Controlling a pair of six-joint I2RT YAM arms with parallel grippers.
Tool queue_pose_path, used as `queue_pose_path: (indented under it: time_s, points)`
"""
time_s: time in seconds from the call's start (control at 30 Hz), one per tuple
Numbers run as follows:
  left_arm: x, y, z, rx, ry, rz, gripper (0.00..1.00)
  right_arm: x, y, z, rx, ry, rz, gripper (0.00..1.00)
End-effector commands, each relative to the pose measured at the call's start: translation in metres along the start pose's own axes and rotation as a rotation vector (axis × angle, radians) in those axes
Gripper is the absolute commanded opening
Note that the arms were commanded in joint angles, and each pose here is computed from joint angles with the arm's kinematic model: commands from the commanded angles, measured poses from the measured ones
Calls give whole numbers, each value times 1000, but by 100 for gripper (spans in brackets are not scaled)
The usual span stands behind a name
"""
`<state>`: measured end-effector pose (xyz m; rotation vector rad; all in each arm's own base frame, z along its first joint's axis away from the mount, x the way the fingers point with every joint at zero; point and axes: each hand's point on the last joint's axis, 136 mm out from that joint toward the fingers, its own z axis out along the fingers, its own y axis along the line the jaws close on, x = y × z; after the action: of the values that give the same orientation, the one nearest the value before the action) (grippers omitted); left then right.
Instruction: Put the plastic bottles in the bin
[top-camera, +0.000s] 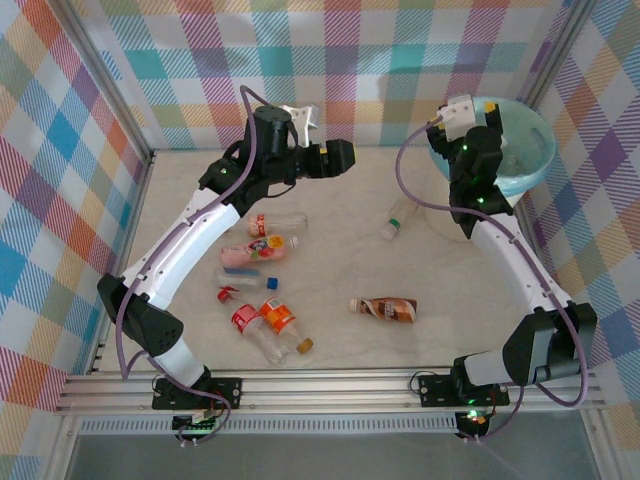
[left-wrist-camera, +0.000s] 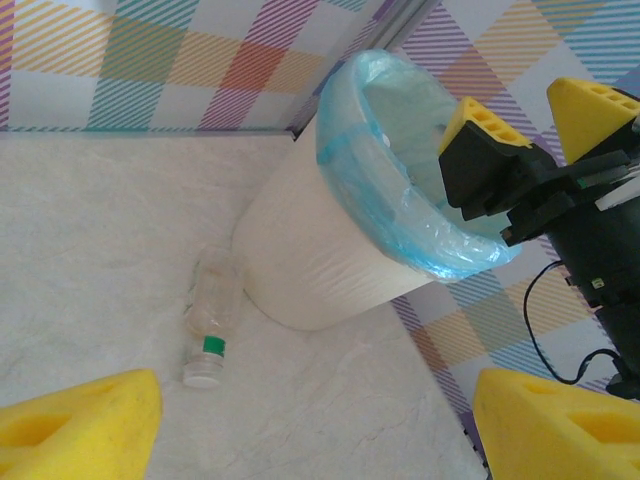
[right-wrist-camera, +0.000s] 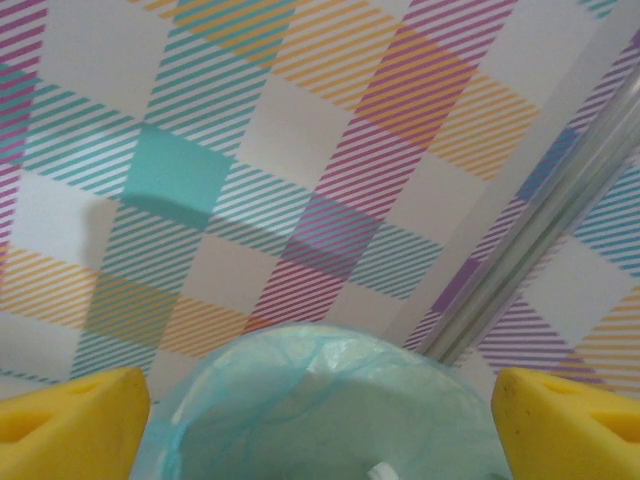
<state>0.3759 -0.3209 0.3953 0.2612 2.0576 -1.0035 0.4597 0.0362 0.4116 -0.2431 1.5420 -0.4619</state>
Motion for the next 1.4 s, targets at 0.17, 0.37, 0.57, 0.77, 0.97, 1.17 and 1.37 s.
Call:
queue_pose_path:
  time_s: [0.17,0.37,0.57,0.77,0.97,1.17,1.37]
  points:
    - [-12,4,-44,-121,-58,144,84,-49,31,-45,-359,53,252,86]
    - [-19,21,-94,-256,-133,233,86,-76,56,-91,-653,189,425,83]
    - [6,56,-131,-388,-118,230,86,-65,106,-132,-903,283,523,79]
    - [60,101,-155,-497,-46,134,86,-24,188,-166,-1080,360,452,78]
    - [112,148,-190,-620,-14,9,87,14,276,-205,-1189,543,397,81]
    - [142,175,-219,-729,-30,-61,88,63,344,-254,-1228,756,349,81]
    - [142,187,-237,-809,-82,-1,90,95,395,-296,-1291,875,232,81]
